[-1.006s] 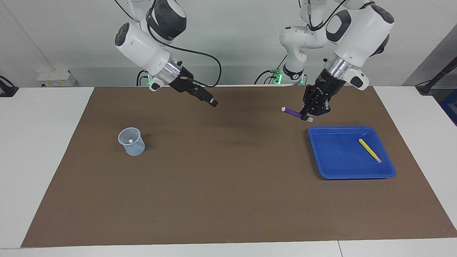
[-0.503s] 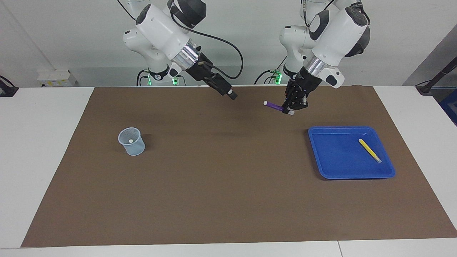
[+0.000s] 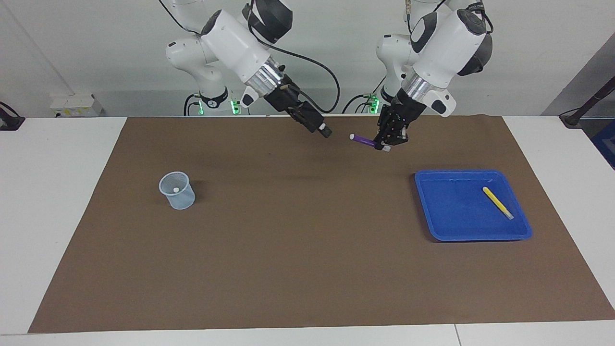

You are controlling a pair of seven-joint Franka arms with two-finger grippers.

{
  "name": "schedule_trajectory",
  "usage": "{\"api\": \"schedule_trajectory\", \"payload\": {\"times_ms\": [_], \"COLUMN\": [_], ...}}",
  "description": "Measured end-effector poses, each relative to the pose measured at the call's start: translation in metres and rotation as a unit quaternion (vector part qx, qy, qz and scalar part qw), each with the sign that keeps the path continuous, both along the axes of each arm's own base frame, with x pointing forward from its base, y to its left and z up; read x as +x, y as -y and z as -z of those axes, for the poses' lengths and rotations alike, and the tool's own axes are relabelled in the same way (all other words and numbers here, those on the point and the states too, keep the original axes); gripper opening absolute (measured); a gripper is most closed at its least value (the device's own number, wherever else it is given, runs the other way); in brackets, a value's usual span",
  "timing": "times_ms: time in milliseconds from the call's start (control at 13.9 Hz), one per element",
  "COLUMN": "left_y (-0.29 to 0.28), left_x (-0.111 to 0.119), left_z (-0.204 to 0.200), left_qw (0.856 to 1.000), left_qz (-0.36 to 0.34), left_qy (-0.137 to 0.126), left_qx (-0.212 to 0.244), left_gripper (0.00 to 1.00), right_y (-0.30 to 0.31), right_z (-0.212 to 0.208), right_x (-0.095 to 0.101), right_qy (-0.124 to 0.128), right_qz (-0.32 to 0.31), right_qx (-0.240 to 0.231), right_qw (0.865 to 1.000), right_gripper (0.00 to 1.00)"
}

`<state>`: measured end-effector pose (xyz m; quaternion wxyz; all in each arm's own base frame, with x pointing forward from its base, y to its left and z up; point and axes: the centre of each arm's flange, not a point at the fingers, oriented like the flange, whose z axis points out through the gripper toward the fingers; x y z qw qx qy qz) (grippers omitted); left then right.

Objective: Transfer and insert pens with both arms
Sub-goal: 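Lift the purple pen toward center while the right gripper approaches, then grasp the purple pen's free end with the right gripper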

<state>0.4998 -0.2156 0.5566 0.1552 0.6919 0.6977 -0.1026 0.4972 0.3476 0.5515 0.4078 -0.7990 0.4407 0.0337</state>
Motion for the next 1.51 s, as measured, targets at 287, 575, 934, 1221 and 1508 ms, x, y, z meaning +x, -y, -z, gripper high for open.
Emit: {"api": "schedule_trajectory", "payload": {"times_ms": [287, 575, 934, 1221, 1508], "left_y": [0.008, 0.013, 0.016, 0.016, 0.016], "left_x": [-0.004, -0.007, -0.01, -0.011, -0.012], "left_z": [0.001, 0.0, -0.001, -0.002, -0.003], "left_qw": [1.0, 1.0, 1.0, 1.0, 1.0], "left_qz": [0.002, 0.003, 0.003, 0.003, 0.004], "left_qy": [-0.003, -0.006, -0.009, -0.01, -0.01], "left_qx": [0.0, 0.0, 0.0, 0.0, 0.0], "left_gripper": [0.17, 0.17, 0.17, 0.17, 0.17], "right_y": [-0.02, -0.028, -0.04, -0.041, -0.042], "right_z": [0.013, 0.019, 0.025, 0.026, 0.026], "right_x": [-0.003, -0.007, -0.011, -0.012, -0.012], "right_qy": [0.009, 0.006, 0.015, 0.015, 0.015], "right_qz": [0.007, 0.001, 0.002, 0.0, 0.0], "right_qx": [0.002, 0.0, 0.0, 0.0, 0.0], "right_qw": [1.0, 1.0, 1.0, 1.0, 1.0], "right_gripper": [1.0, 0.93, 0.77, 0.7, 0.56]}}
